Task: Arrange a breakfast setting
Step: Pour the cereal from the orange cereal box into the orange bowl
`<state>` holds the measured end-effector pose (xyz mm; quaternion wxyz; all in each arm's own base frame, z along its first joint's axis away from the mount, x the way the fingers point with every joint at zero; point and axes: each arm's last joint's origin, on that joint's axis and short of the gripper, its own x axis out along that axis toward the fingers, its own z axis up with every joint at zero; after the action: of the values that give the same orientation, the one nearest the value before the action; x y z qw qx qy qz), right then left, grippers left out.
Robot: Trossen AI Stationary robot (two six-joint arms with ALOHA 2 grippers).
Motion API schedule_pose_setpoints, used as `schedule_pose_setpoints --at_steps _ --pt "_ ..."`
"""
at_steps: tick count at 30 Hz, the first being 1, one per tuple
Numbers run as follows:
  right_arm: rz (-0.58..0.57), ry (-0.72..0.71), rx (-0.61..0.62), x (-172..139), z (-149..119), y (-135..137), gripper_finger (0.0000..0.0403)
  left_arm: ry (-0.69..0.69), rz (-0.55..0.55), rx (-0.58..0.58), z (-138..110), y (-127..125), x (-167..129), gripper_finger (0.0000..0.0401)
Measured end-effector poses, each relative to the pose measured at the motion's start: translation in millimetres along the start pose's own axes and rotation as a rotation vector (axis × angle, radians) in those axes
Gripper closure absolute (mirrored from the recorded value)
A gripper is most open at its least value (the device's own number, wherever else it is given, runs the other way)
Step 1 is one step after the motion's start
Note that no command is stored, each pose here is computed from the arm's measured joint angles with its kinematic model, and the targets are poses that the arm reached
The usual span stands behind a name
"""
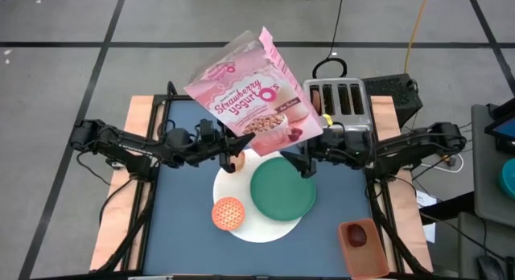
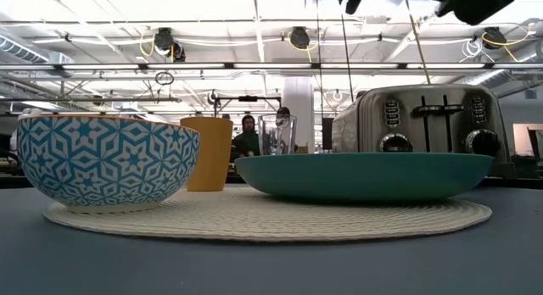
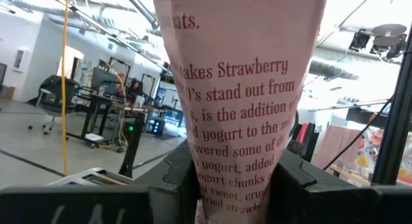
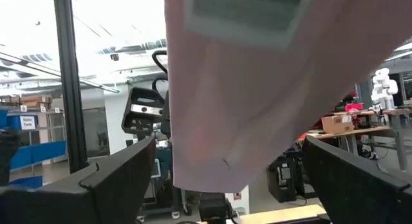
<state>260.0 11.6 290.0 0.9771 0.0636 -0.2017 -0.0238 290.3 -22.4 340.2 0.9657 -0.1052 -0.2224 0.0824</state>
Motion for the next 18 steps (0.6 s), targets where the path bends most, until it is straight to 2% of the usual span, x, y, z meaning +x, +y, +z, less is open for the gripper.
schedule_pose_setpoints --at_steps 4,10,18 --pt "0.025 0.013 -0.003 16 -9 2 0.0025 0.016 0.002 0.016 -2 0 0 0.0277" --pt "0.057 -0.128 -0.012 32 -5 5 0.0025 0.009 -0.011 0.016 0 0 0 0.0277" --pt "0.059 -0.232 -0.001 44 -9 6 0.0025 0.002 -0.013 0.04 1 -2 -1 0.0277"
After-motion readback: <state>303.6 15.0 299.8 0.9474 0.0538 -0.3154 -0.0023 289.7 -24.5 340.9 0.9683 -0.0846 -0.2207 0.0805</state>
